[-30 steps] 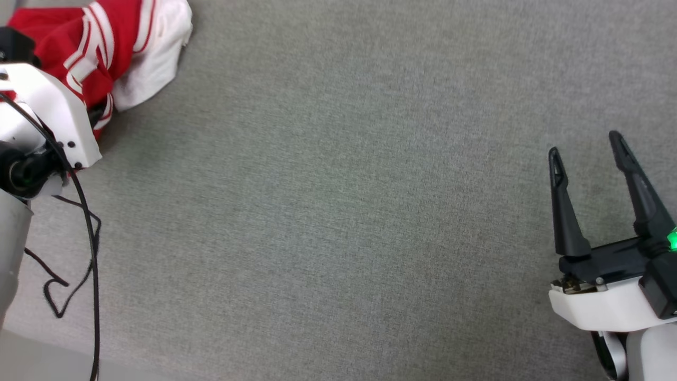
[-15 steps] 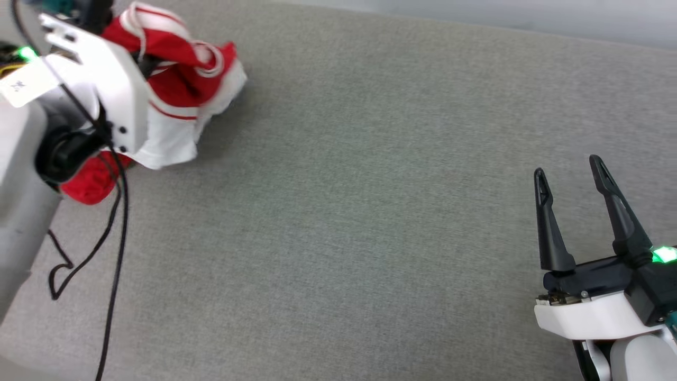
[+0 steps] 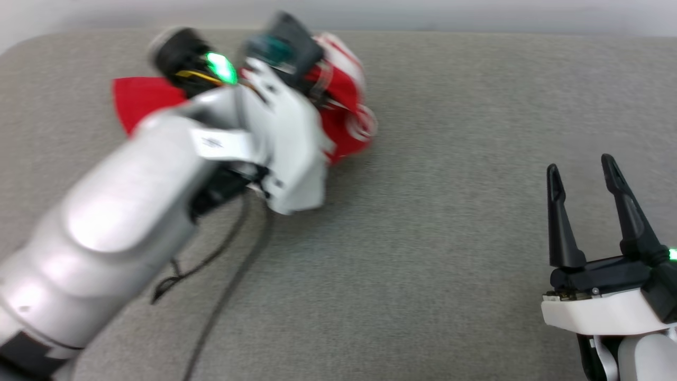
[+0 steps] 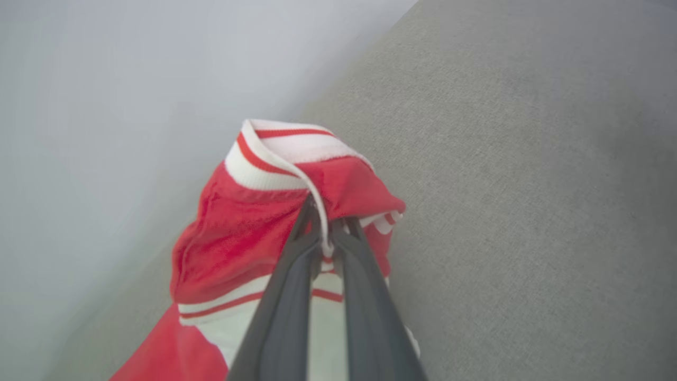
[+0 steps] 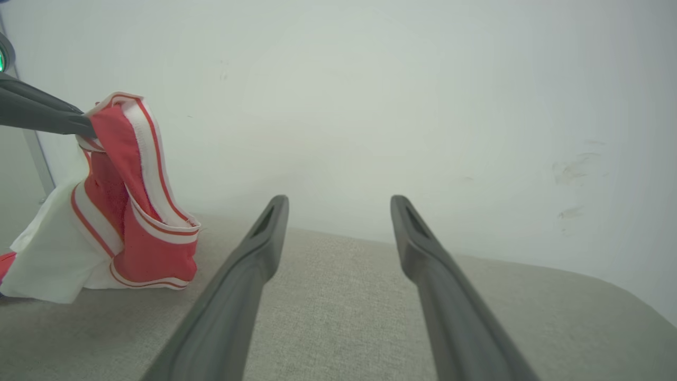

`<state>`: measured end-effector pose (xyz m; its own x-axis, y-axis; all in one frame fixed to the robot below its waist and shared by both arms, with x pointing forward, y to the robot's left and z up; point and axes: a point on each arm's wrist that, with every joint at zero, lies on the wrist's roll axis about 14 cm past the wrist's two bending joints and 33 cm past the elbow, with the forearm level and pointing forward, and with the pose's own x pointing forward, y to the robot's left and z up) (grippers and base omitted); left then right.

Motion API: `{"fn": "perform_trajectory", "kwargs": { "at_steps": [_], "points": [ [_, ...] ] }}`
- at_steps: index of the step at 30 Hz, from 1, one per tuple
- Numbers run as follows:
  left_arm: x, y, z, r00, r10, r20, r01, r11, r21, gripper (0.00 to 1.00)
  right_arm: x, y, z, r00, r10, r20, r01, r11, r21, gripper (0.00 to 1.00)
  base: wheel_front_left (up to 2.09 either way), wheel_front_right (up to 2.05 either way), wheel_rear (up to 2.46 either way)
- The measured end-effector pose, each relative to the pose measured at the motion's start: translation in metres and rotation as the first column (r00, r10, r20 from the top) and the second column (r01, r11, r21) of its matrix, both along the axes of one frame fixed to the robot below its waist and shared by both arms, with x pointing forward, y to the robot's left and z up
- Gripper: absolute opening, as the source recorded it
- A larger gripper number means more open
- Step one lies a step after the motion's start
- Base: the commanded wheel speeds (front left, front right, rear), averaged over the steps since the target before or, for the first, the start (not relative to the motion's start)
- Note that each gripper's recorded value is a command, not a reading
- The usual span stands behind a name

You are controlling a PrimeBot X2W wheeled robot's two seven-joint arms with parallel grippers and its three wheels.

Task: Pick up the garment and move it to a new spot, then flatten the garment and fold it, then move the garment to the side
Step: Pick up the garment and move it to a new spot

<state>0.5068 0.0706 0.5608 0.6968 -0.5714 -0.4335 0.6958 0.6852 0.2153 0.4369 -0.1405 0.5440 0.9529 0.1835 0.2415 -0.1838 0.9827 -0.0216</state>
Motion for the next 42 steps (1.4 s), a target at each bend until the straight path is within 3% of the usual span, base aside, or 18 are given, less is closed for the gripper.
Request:
{"fn": "perform_trajectory", "kwargs": {
  "at_steps": [6,12,18,25,29,30,31,37,42],
  "points": [
    [-0.034,-0.099,-0.012,0.962,-0.272,-0.013,0.271,0.962,-0.041,0.00,-0.008,-0.030,0.000,0.996,-0.084,-0.008,0.084,0.996,-0.009,1.00,0.00,0.00,0.00],
    [-0.080,-0.158,-0.050,0.885,-0.453,-0.107,0.446,0.891,-0.082,0.00,-0.010,-0.045,-0.004,0.991,-0.129,-0.020,0.128,0.992,-0.014,1.00,0.00,0.00,0.00],
    [-0.118,-0.176,-0.095,0.835,-0.493,-0.245,0.482,0.870,-0.108,0.00,-0.007,-0.051,-0.009,0.989,-0.145,-0.032,0.144,0.989,-0.018,1.00,0.00,0.00,0.00],
    [-0.193,-0.174,-0.156,0.727,-0.497,-0.473,0.526,0.847,-0.080,0.00,-0.003,-0.051,-0.016,0.988,-0.144,-0.048,0.143,0.990,-0.017,1.00,0.00,0.00,0.00],
    [-0.198,-0.172,-0.160,0.729,-0.492,-0.475,0.527,0.847,-0.069,0.02,0.000,-0.049,-0.016,0.989,-0.140,-0.045,0.139,0.990,-0.017,1.00,0.00,0.00,0.00],
    [-0.196,-0.172,-0.159,0.737,-0.492,-0.463,0.522,0.850,-0.072,0.58,0.000,-0.049,-0.015,0.989,-0.139,-0.044,0.138,0.990,-0.018,1.00,0.00,0.00,0.00],
    [-0.194,-0.173,-0.157,0.749,-0.494,-0.440,0.516,0.853,-0.079,1.00,0.000,-0.049,-0.015,0.990,-0.138,-0.043,0.137,0.990,-0.019,1.00,0.00,0.00,0.00],
    [-0.169,-0.186,-0.118,0.833,-0.506,-0.222,0.475,0.861,-0.182,1.00,-0.010,-0.045,-0.008,0.991,-0.128,-0.034,0.127,0.992,-0.017,1.00,0.00,0.00,0.00],
    [-0.140,-0.183,-0.069,0.906,-0.424,-0.020,0.403,0.873,-0.275,1.00,-0.023,-0.041,0.001,0.993,-0.117,-0.018,0.117,0.993,-0.014,1.00,0.00,0.00,0.00]
  ]
}}
